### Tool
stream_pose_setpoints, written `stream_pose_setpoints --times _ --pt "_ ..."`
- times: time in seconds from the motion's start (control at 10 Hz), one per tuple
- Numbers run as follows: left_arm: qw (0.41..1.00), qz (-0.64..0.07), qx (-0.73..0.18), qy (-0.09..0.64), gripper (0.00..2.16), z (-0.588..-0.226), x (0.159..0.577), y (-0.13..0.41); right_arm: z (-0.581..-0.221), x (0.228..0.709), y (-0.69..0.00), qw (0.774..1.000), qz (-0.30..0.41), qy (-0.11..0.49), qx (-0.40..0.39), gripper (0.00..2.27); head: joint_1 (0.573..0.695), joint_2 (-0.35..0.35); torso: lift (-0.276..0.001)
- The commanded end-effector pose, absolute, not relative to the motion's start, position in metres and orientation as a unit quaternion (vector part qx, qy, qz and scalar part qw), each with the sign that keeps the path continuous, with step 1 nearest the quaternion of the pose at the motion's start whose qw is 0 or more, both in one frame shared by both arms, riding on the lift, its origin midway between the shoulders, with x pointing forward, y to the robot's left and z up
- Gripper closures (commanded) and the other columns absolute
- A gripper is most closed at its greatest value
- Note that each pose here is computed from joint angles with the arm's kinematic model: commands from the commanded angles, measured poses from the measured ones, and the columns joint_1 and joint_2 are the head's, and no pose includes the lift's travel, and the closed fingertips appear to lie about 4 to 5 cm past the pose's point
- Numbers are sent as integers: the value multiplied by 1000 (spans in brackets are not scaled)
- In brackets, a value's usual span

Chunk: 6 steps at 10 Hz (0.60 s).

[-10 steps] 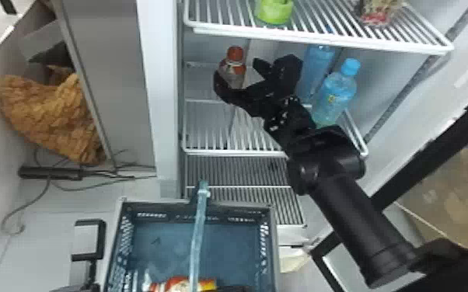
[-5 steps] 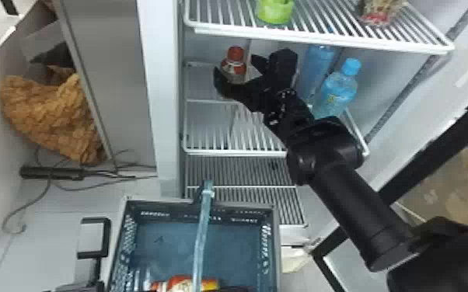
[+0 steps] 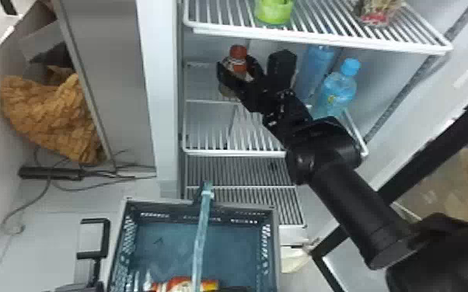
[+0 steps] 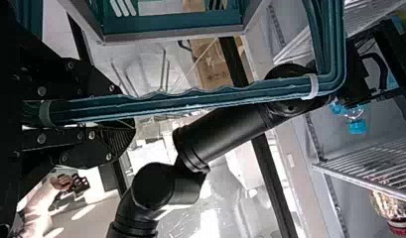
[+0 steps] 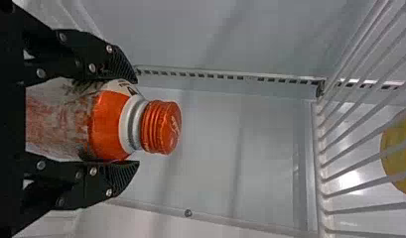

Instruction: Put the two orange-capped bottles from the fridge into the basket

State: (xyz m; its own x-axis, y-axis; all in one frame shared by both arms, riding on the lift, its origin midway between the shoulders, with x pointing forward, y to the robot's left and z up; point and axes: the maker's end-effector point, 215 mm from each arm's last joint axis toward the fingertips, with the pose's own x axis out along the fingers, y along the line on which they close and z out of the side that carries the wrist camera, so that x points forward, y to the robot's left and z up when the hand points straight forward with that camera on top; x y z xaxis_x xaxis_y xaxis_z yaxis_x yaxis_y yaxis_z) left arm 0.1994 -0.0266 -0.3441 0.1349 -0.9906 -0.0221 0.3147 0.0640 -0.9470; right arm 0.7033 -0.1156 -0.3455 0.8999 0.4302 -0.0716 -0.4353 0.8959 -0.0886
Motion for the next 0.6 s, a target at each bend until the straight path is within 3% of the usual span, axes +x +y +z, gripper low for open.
stream_pose_setpoints --times 0.0,0.5 --pt "617 -529 -433 390 1202 -344 200 -26 -354 699 -116 974 222 31 -43 799 695 -176 -235" --pt "618 -527 -438 385 1202 -343 201 -23 -328 653 -75 962 265 -24 -57 799 695 -141 -235"
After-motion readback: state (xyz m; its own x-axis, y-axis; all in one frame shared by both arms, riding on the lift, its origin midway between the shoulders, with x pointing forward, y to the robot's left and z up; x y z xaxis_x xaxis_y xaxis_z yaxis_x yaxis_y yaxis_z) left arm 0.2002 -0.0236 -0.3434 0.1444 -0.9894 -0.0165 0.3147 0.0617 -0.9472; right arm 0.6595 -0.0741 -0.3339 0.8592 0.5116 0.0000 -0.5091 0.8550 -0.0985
